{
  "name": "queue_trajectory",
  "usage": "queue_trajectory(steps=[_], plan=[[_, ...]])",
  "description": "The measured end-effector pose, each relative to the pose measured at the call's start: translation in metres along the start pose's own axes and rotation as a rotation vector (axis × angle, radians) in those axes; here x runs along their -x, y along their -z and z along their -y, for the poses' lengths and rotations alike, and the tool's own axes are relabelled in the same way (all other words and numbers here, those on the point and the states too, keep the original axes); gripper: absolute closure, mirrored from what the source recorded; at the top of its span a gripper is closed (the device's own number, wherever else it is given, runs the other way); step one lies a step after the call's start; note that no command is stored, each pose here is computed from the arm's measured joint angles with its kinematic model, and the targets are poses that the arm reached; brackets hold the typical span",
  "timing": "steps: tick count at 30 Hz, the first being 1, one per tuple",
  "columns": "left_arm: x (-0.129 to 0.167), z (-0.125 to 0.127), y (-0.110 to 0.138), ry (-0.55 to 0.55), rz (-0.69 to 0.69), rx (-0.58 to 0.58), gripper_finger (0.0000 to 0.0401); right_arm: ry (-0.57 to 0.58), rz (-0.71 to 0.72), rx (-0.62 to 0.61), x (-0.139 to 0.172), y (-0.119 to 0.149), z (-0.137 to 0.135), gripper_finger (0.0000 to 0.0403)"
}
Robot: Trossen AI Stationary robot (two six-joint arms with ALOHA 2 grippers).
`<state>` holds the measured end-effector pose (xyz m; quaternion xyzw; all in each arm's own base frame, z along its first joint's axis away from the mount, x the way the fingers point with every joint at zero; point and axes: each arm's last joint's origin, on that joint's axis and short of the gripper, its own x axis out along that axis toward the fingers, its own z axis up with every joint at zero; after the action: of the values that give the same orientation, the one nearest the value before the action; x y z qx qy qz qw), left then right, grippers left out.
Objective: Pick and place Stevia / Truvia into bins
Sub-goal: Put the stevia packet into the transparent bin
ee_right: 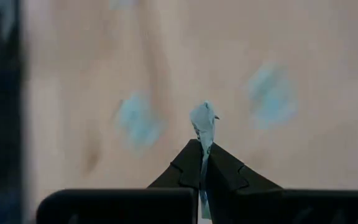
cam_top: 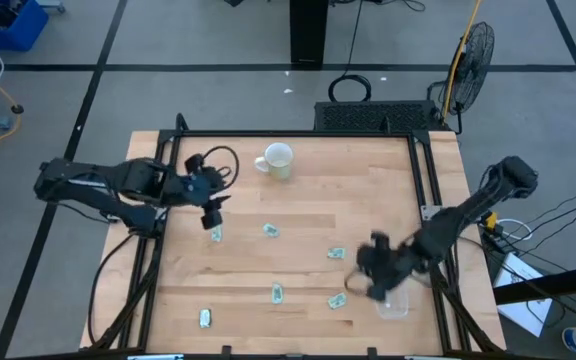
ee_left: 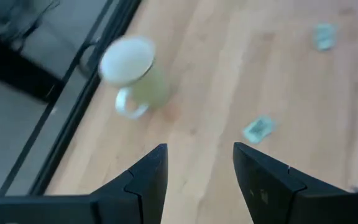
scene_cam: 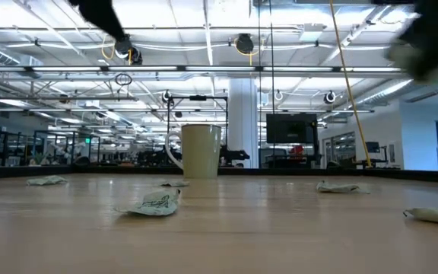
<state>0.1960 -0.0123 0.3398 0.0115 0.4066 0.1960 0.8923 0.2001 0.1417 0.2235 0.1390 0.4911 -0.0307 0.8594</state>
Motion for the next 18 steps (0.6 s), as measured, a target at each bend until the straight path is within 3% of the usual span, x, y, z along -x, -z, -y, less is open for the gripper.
queue_trajectory(steps=[3, 9, 14, 18], plan=[[-0.014, 0.000, 0.021, -0.061, -0.050, 0.014, 0.0212, -0.020, -0.098, -0.074, -0.004, 0.022, -0.015, 0.0402], [-0.042, 0.004, 0.053, -0.124, -0.145, 0.053, 0.0212, -0.006, -0.118, -0.292, 0.004, 0.048, -0.030, 0.0402], [-0.059, 0.008, 0.070, -0.161, -0.166, 0.133, 0.0212, 0.145, -0.333, -0.376, -0.010, 0.073, -0.030, 0.0401], [-0.062, 0.008, 0.073, -0.167, -0.165, 0.183, 0.0212, 0.157, -0.345, -0.368, -0.021, 0.074, -0.033, 0.0400]])
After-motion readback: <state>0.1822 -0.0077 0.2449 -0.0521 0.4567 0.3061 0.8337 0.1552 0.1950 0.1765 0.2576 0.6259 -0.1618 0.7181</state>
